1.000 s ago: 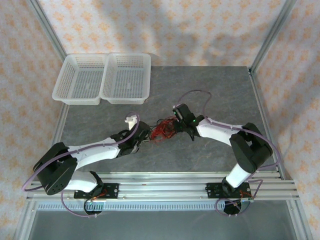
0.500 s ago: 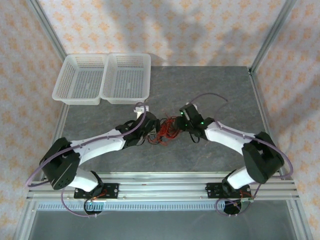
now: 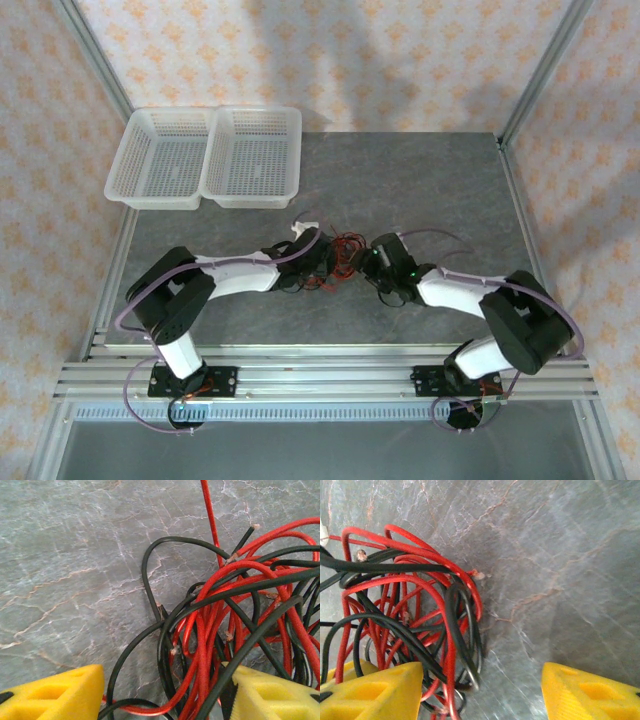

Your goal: Untangle the cables

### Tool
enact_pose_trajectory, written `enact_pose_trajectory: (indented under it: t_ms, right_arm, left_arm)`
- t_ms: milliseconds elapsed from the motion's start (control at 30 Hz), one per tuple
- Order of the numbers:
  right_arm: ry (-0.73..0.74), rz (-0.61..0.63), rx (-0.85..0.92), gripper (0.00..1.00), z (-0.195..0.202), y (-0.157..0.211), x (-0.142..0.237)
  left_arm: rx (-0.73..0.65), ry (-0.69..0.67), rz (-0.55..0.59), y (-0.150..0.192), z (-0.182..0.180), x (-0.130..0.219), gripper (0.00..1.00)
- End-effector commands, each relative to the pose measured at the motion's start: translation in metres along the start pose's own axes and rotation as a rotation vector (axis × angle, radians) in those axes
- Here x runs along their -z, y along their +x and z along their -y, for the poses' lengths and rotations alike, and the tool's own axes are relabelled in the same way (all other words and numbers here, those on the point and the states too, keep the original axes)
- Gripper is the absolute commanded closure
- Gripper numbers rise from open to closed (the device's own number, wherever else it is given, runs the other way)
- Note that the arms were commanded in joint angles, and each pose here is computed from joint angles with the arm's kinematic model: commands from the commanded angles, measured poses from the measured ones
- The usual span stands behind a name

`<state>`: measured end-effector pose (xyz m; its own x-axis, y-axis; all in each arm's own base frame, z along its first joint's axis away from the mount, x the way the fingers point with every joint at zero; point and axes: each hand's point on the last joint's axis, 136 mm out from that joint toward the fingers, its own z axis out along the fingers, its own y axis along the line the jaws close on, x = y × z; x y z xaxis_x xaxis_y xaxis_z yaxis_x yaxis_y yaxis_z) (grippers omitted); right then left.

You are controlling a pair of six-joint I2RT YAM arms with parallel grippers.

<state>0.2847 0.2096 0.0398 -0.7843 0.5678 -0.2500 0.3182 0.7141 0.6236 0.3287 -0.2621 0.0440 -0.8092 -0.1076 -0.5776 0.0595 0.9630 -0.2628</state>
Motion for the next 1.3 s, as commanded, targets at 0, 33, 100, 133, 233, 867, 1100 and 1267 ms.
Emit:
enact_pose_trajectory:
  t_ms: [0,33,100,133,233,867,1100,1267]
  right_arm:
    - [-0.054,0.001,-0.027,0.37,-0.020,0.000,-0.010]
    - [-0.050,-0.006,-0.022,0.37,-0.020,0.002,-0.013]
    - [-0.040,-0.018,-0.015,0.38,-0.021,0.006,-0.020]
    - [-0.035,-0.023,-0.012,0.38,-0.020,0.008,-0.023]
    - [0.000,-0.031,0.008,0.46,-0.014,0.010,-0.031]
    - [0.542,0.168,0.720,1.00,0.022,-0.070,0.023]
    - [0.608,0.162,0.836,0.98,0.021,-0.080,0.025]
    - [0.572,0.166,0.787,0.90,0.015,-0.080,0.025]
  left_arm:
    - [-0.010,0.039,0.006,0.004,0.010,-0.008,0.40]
    - [-0.007,0.034,0.000,0.008,0.007,-0.011,0.41]
    - [-0.001,0.029,-0.008,0.017,0.002,-0.017,0.44]
    - [0.002,0.026,-0.012,0.020,0.000,-0.019,0.47]
    - [0.010,0.022,-0.025,0.028,-0.006,-0.023,0.56]
    - [0.017,-0.235,0.053,0.014,-0.090,0.021,1.00]
    - [0.002,-0.243,0.072,0.006,-0.091,0.030,0.86]
    - [-0.008,-0.220,0.083,0.000,-0.086,0.041,0.60]
